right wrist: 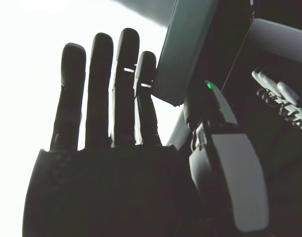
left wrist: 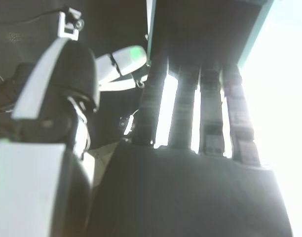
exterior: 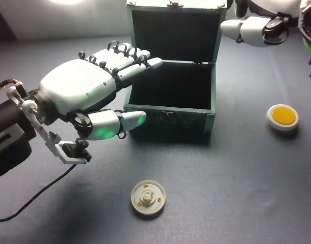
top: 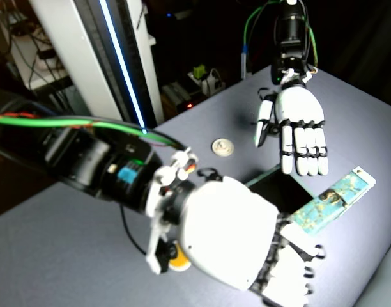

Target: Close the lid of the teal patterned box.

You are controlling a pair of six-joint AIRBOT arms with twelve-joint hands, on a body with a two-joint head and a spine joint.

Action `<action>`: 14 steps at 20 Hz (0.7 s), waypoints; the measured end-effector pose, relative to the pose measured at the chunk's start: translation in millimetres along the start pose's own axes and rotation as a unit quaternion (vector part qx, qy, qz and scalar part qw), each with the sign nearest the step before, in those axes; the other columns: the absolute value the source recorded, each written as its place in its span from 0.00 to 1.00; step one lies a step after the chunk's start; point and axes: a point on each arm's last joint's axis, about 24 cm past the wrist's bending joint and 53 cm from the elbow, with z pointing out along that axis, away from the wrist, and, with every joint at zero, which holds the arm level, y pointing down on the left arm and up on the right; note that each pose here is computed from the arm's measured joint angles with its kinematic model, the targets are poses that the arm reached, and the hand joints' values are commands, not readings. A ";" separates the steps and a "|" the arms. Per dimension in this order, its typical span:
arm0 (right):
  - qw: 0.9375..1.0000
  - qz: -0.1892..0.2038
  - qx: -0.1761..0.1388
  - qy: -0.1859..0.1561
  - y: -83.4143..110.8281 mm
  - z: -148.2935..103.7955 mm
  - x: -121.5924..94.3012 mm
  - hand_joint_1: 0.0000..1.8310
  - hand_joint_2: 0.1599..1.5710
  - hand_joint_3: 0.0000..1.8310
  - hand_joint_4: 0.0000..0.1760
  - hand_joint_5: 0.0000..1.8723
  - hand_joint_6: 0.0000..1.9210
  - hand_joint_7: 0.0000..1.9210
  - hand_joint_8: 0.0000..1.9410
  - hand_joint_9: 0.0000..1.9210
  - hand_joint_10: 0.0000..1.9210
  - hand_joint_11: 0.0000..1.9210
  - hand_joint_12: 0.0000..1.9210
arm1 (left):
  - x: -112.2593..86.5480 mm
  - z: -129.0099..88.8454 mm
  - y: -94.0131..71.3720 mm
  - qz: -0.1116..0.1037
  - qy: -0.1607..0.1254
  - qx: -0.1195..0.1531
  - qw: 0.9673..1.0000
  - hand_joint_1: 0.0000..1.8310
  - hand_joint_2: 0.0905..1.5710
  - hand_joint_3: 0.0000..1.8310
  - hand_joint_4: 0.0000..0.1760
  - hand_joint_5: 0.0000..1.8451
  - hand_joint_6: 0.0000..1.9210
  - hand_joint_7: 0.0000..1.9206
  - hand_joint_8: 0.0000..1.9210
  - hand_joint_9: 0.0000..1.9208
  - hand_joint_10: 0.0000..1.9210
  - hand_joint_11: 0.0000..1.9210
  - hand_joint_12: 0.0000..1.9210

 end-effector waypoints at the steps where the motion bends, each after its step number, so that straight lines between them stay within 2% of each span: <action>1: 1.000 0.000 -0.001 -0.001 0.5 -1.7 0.5 0.14 0.88 0.00 0.00 0.11 0.61 0.24 0.52 0.20 0.73 0.14 0.98 | 0.8 -1.0 0.2 -0.001 0.000 0.001 1.000 0.10 0.89 0.00 0.34 0.00 0.00 0.00 0.00 0.00 0.00 0.00 0.00; 2: 1.000 -0.002 -0.004 -0.001 1.4 -3.5 2.1 0.14 0.88 0.00 0.00 0.10 0.62 0.23 0.55 0.20 0.76 0.15 0.99 | 1.9 -1.9 0.9 -0.001 0.001 0.000 1.000 0.11 0.89 0.00 0.31 0.00 0.00 0.00 0.00 0.00 0.00 0.00 0.00; 3: 1.000 0.000 -0.005 0.000 1.4 -5.1 3.9 0.14 0.88 0.00 0.00 0.10 0.61 0.24 0.57 0.22 0.79 0.19 1.00 | 2.1 -2.2 1.2 -0.001 0.001 0.000 1.000 0.12 0.89 0.00 0.21 0.00 0.00 0.00 0.00 0.00 0.00 0.00 0.00; 5: 1.000 0.004 -0.014 -0.001 3.8 -9.3 3.9 0.16 0.88 0.00 0.00 0.11 0.54 0.24 0.60 0.23 0.83 0.22 1.00 | 2.7 -3.8 3.4 -0.004 0.000 -0.004 1.000 0.11 0.89 0.00 0.21 0.00 0.00 0.00 0.00 0.00 0.00 0.00 0.00; 6: 1.000 0.016 -0.018 -0.001 5.2 -9.8 3.3 0.18 0.87 0.00 0.00 0.12 0.52 0.25 0.61 0.24 0.85 0.24 1.00 | 2.3 -4.5 4.1 -0.007 -0.001 -0.004 1.000 0.10 0.89 0.00 0.25 0.00 0.00 0.00 0.00 0.00 0.00 0.00 0.00; 7: 0.999 0.033 -0.026 -0.002 4.5 -11.9 3.9 0.16 0.87 0.00 0.00 0.11 0.50 0.24 0.58 0.23 0.80 0.21 1.00 | 2.3 -4.5 4.6 -0.008 -0.001 -0.005 1.000 0.09 0.89 0.00 0.22 0.00 0.00 0.00 0.00 0.00 0.00 0.00 0.00; 8: 0.998 0.046 -0.031 -0.003 4.5 -13.1 4.7 0.16 0.87 0.00 0.00 0.11 0.47 0.25 0.53 0.23 0.77 0.20 0.99 | 2.5 -4.6 4.1 -0.009 -0.001 -0.005 1.000 0.09 0.89 0.00 0.23 0.00 0.00 0.00 0.00 0.00 0.00 0.00 0.00; 10: 0.998 0.059 -0.039 -0.002 4.9 -15.8 6.9 0.13 0.88 0.00 0.00 0.12 0.43 0.27 0.38 0.22 0.65 0.14 0.96 | 2.2 -6.7 3.2 -0.008 -0.001 -0.004 1.000 0.09 0.89 0.00 0.21 0.00 0.00 0.00 0.00 0.00 0.00 0.00 0.00; 11: 0.997 0.066 -0.044 0.000 7.7 -16.9 9.0 0.12 0.87 0.00 0.00 0.12 0.42 0.28 0.32 0.22 0.62 0.13 0.95 | 1.9 -9.0 3.3 -0.010 -0.003 -0.003 1.000 0.08 0.89 0.00 0.19 0.00 0.00 0.00 0.00 0.00 0.00 0.00 0.00; 12: 0.996 0.072 -0.047 0.000 9.1 -18.8 11.2 0.13 0.88 0.00 0.00 0.12 0.41 0.28 0.39 0.23 0.70 0.16 0.98 | 2.3 -10.2 3.9 -0.012 -0.004 -0.004 1.000 0.08 0.89 0.00 0.22 0.00 0.00 0.00 0.00 0.00 0.00 0.00 0.00; 13: 0.996 0.071 -0.055 0.001 12.8 -20.8 14.2 0.13 0.88 0.00 0.00 0.11 0.38 0.27 0.38 0.21 0.69 0.14 0.98 | 3.2 -11.7 4.9 -0.013 -0.004 -0.005 1.000 0.08 0.89 0.00 0.23 0.00 0.00 0.00 0.00 0.00 0.00 0.00 0.00; 14: 0.995 0.075 -0.059 0.005 16.2 -22.4 19.6 0.12 0.88 0.00 0.00 0.11 0.40 0.26 0.37 0.19 0.67 0.11 0.98 | 4.2 -13.2 5.5 -0.019 -0.006 -0.007 1.000 0.08 0.89 0.00 0.21 0.00 0.00 0.00 0.00 0.00 0.00 0.00 0.00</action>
